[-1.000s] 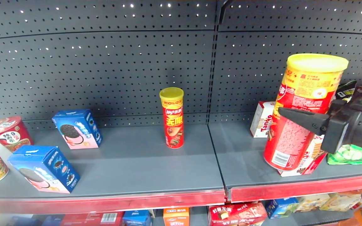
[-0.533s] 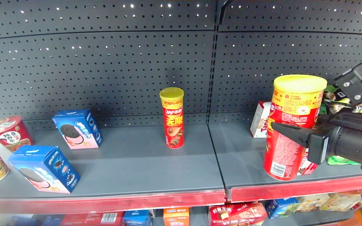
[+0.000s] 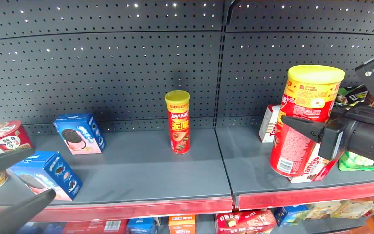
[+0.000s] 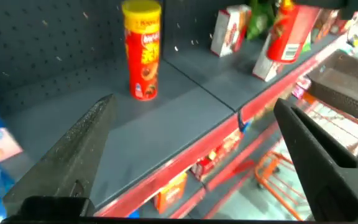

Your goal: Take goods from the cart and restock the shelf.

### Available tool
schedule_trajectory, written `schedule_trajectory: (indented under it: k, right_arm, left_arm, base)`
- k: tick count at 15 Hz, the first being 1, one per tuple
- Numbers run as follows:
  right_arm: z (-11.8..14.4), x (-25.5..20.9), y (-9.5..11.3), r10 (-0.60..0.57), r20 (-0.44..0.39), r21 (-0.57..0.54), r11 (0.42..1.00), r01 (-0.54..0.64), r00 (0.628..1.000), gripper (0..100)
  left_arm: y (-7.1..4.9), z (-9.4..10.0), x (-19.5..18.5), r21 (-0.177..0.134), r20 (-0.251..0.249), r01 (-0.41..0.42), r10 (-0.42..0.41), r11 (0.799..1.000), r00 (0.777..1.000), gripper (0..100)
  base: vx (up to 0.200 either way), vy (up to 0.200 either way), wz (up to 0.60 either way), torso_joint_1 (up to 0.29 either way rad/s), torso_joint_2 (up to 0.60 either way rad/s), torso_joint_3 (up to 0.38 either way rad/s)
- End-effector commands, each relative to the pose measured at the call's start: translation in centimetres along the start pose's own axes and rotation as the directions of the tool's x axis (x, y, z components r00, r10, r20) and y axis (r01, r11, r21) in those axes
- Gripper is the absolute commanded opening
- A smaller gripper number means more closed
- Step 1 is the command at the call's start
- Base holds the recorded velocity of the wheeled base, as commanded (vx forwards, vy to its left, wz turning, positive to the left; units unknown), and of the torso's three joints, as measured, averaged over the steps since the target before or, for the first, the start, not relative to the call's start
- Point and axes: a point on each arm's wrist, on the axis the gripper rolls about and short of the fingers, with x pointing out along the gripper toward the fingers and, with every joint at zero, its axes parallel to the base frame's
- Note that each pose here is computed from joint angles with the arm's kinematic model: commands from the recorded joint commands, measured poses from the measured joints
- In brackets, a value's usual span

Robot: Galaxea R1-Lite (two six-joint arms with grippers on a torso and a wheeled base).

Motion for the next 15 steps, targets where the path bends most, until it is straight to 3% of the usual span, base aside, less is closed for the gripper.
schedule_trajectory:
  k: [1,2,4,6,8,10,11,13,15]
  right_arm:
    - [-0.3,-1.4,-0.1,-0.003,0.007,0.001,1.0,0.003,1.0,0]
    - [-0.8,-2.2,-0.2,-0.005,0.005,0.002,1.0,0.005,1.0,0]
    - [-1.1,-2.9,-0.3,-0.006,0.006,0.003,1.0,0.006,1.0,0]
    - [-0.9,-2.9,-0.4,0.008,0.016,0.004,1.0,-0.008,1.0,0]
    - [-0.8,-2.8,-0.4,0.008,0.022,0.004,1.0,-0.008,1.0,0]
    - [-0.8,-2.8,-0.4,0.009,0.019,0.004,1.0,-0.009,1.0,0]
    - [-0.8,-2.8,-0.4,0.007,0.021,0.004,1.0,-0.007,1.0,0]
    - [-0.8,-2.8,-0.7,-0.01,0.02,0.005,1.0,0.01,1.0,0]
    - [-0.8,-2.8,-0.9,-0.021,0.019,0.006,1.0,0.021,1.0,0]
  left_arm:
    - [1.6,-0.3,3.0,-0.023,-0.086,0.009,-0.011,1.0,0.996,100]
    - [2.4,-0.1,4.3,-0.009,-0.086,0.02,-0.02,1.0,0.996,100]
    - [3.8,-0.4,6.9,-0.014,-0.095,0.022,-0.023,1.0,0.995,100]
    - [4.0,-0.8,8.1,-0.029,-0.117,0.065,-0.068,0.997,0.991,100]
    - [4.5,-1.5,9.3,-0.068,-0.154,0.15,-0.159,0.986,0.975,100]
    - [5.6,-2.4,11.6,-0.096,-0.187,0.18,-0.195,0.979,0.963,100]
    - [6.3,-3.0,13.1,-0.098,-0.178,0.213,-0.228,0.972,0.957,100]
    - [7.8,-3.4,15.9,-0.076,-0.145,0.227,-0.236,0.971,0.961,100]
    - [8.1,-2.7,17.4,-0.065,-0.13,0.238,-0.244,0.969,0.961,100]
  base:
    - [0.0,0.0,0.0,0.0,0.0,0.0]
    - [0.0,0.0,0.0,0.0,0.0,0.0]
    - [0.0,0.0,0.0,0.0,0.0,0.0]
    - [0.0,0.0,0.0,0.0,0.0,0.0]
    - [0.0,0.0,0.0,0.0,0.0,0.0]
    - [0.0,0.0,0.0,0.0,0.0,0.0]
    - [0.0,0.0,0.0,0.0,0.0,0.0]
    - [0.0,0.0,0.0,0.0,0.0,0.0]
    - [0.0,0.0,0.0,0.0,0.0,0.0]
